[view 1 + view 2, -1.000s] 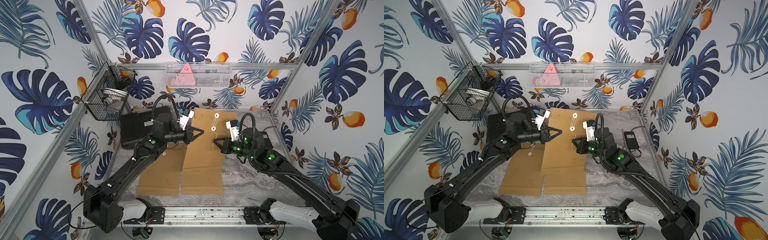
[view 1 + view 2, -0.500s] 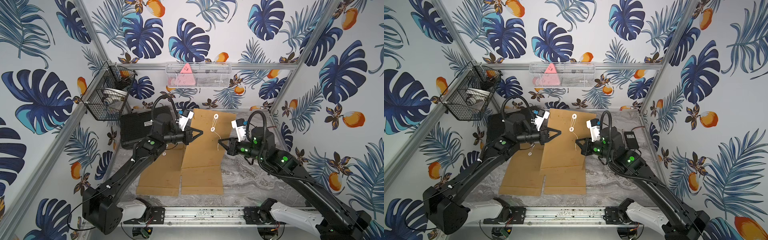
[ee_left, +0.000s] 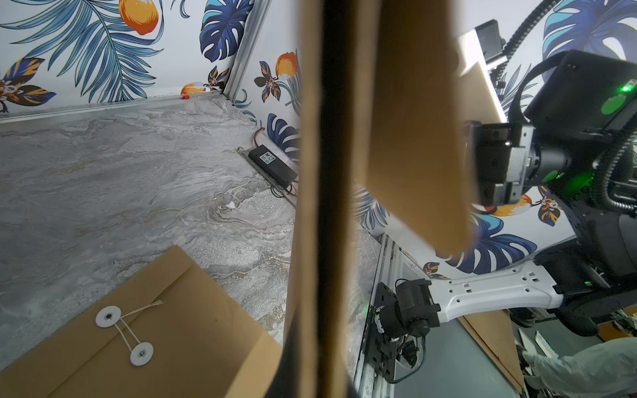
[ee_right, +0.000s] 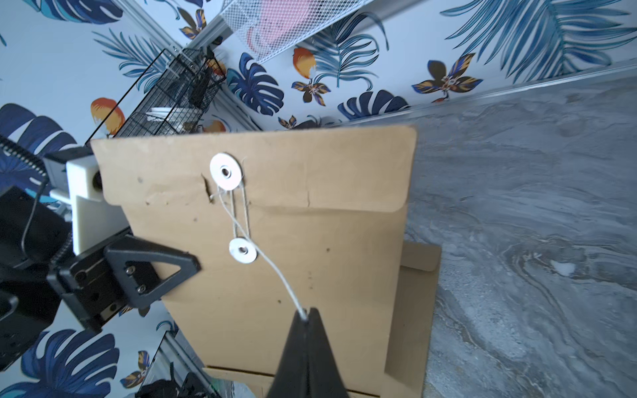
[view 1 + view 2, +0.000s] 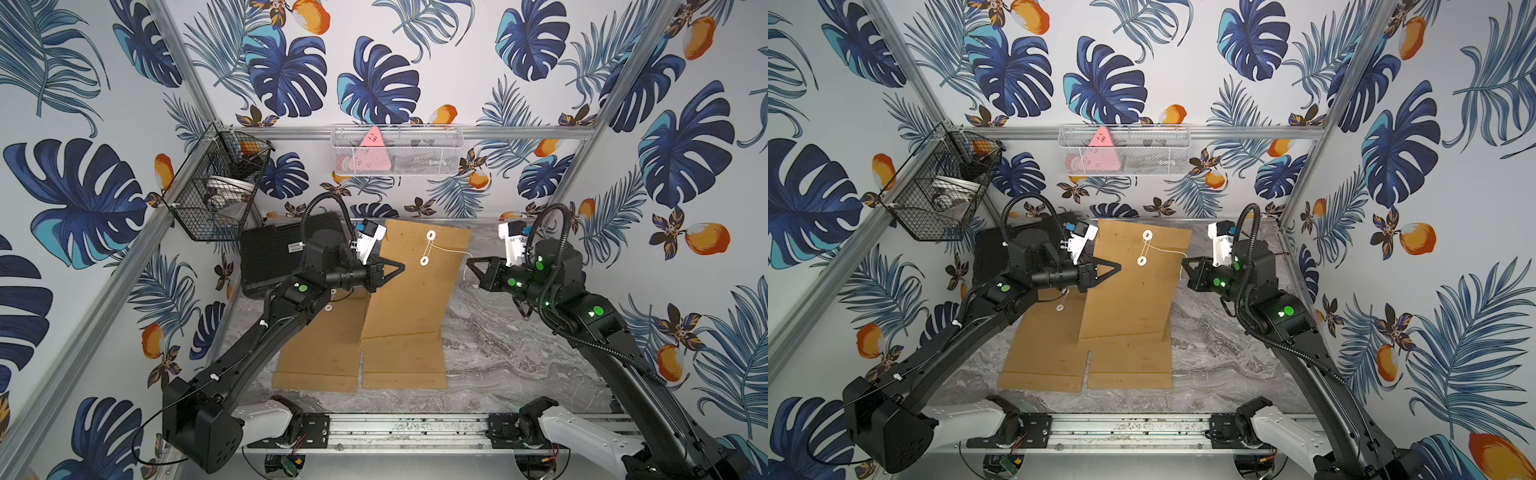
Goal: Close the mouth of the file bag
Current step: Close the file bag.
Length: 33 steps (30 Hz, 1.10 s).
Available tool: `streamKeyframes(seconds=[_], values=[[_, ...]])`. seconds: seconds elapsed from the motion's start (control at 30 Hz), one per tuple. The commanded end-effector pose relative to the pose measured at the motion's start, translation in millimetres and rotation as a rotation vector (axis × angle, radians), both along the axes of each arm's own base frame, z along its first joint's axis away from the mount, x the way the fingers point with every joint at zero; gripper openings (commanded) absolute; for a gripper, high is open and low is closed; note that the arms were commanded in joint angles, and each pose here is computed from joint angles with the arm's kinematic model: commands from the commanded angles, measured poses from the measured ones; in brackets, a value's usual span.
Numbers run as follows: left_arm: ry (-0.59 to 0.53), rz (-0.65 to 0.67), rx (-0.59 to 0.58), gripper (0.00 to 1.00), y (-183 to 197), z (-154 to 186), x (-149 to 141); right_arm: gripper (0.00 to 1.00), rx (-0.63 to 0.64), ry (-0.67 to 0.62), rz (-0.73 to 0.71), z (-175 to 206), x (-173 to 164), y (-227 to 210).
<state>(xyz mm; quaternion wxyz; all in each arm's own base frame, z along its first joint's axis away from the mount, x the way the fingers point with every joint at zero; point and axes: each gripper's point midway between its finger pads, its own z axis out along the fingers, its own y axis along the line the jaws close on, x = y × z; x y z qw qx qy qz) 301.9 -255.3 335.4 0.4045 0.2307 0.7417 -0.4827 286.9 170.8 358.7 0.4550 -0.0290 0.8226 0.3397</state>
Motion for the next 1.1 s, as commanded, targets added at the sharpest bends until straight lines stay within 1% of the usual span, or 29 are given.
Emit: streamKeyframes(seconds=[0.0, 0.2, 0.4, 0.6, 0.73, 0.9, 1.0, 1.07], values=[[-0.022, -0.019, -0.025, 0.00, -1, 8, -3, 0.00, -0.026, 0.001, 0.007, -1, 3, -3], [-0.027, -0.027, -0.023, 0.00, -1, 10, -7, 0.00, -0.044, 0.001, -0.018, -1, 16, -8], [-0.038, -0.045, -0.035, 0.00, -3, 16, -11, 0.00, -0.059, 0.029, -0.025, -10, 25, -11], [-0.067, -0.075, -0.035, 0.00, -6, 22, -17, 0.00, -0.038, 0.043, -0.007, -11, 30, -5], [-0.083, -0.047, -0.015, 0.00, -4, 24, -11, 0.00, 0.022, 0.068, 0.026, -11, 27, 4], [-0.106, -0.028, -0.009, 0.00, -4, 31, -5, 0.00, 0.025, 0.089, 0.025, -17, 20, 2], [-0.104, -0.018, 0.005, 0.00, -4, 28, -2, 0.00, 0.015, 0.074, 0.027, -9, 13, -1], [-0.098, -0.001, 0.019, 0.00, -3, 24, 2, 0.00, 0.029, 0.061, 0.059, 3, 6, 2]])
